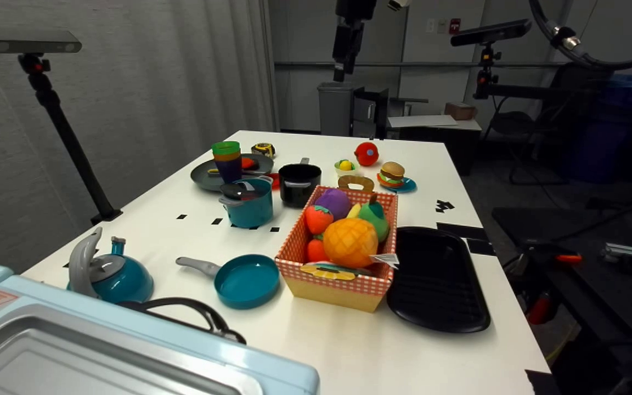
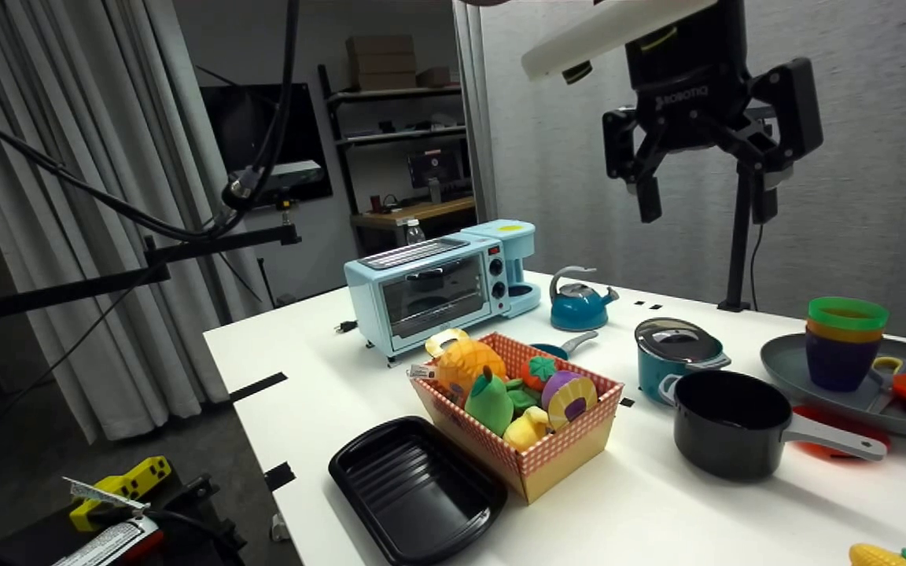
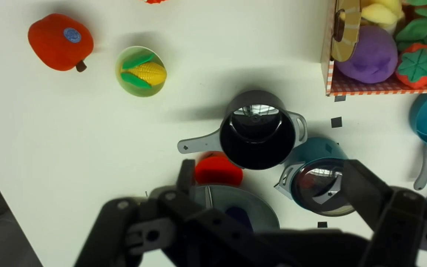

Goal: Move the lid from the black pot to the blue one

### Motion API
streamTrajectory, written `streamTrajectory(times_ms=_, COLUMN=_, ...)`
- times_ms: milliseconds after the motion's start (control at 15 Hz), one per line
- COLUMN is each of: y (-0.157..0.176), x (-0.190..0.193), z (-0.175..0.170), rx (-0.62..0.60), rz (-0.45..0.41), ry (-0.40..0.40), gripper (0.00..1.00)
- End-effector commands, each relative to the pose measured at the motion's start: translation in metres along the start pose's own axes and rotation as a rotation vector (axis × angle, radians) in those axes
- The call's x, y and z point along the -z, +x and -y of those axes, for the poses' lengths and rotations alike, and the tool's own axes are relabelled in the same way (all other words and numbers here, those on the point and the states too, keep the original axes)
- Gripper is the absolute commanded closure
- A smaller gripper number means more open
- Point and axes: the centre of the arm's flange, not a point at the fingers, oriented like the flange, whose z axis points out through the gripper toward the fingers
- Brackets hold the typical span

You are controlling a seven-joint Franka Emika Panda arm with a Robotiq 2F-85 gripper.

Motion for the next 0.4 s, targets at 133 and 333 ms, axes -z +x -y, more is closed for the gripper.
streamTrajectory(times_ms=133, y=-0.0023, x=0.0013, z=0.0004, rx=0.005, rz=0.0, ry=0.001, gripper=0.0)
streamTrajectory(times_ms=333, y=-0.0024, x=0.0013, z=0.0005, rx=0.006, rz=0.0, ry=0.001, gripper=0.0)
